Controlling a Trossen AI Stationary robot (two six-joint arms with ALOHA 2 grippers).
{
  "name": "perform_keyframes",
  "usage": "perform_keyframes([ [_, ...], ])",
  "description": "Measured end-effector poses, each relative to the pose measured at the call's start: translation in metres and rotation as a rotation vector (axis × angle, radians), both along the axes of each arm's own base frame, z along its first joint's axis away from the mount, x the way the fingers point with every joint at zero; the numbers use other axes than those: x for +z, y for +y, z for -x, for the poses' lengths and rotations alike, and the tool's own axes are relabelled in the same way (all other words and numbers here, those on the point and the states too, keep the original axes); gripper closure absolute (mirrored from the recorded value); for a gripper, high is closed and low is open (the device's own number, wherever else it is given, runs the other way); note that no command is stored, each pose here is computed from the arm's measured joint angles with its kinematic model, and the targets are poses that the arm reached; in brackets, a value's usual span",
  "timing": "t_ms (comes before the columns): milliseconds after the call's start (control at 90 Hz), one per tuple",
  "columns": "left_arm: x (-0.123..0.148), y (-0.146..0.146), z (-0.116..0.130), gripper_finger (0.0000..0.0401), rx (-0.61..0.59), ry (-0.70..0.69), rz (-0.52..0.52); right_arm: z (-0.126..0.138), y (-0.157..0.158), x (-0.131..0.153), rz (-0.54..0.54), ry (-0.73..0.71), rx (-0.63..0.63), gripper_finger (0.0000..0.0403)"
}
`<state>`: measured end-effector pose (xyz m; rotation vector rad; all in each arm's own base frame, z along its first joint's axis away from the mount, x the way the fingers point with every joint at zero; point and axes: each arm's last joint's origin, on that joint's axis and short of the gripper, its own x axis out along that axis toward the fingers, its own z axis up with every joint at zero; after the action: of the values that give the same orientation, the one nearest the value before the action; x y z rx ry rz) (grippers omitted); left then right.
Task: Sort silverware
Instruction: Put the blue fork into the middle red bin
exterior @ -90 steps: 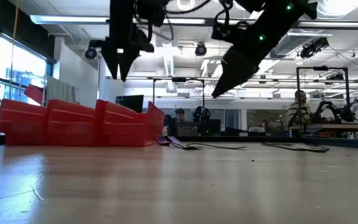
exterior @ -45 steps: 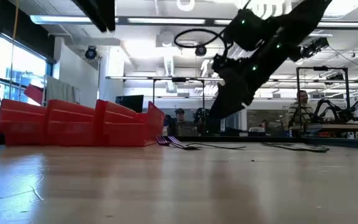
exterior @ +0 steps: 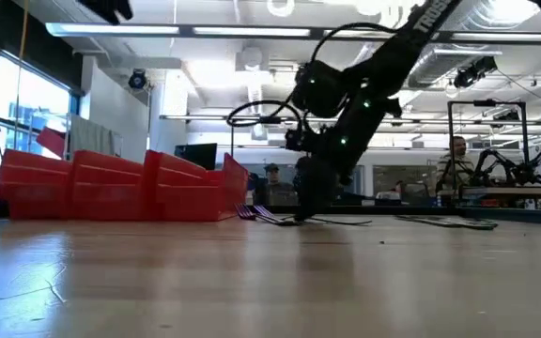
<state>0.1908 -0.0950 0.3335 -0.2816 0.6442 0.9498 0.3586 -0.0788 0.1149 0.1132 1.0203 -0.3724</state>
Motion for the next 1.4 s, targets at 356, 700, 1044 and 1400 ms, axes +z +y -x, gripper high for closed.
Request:
perform_keyframes([
  [356, -0.025, 0.007, 0.025, 0.0275, 0.073, -0.053, 0.035, 0.003, -0.005, -0.014, -0.082, 0.045, -0.12, 0.0392],
  [700, -0.04, 0.003, 0.018, 0.0275, 0.054, -0.157, 0.007, 0.008, -0.007, 0.051, -0.025, -0.18, -0.174, 0.0401],
  [1044, -0.074, -0.008, 0.001, 0.0275, -0.058, -0.323, -0.142, 0.009, 0.021, 0.14, 0.041, -0.622, 0.062, 0.0402],
  [1400, -0.051, -0.042, -0.03, 0.0275, -0.449, -0.289, -0.353, 0.005, 0.052, 0.2, -0.08, -1.166, 0.555, 0.0403],
])
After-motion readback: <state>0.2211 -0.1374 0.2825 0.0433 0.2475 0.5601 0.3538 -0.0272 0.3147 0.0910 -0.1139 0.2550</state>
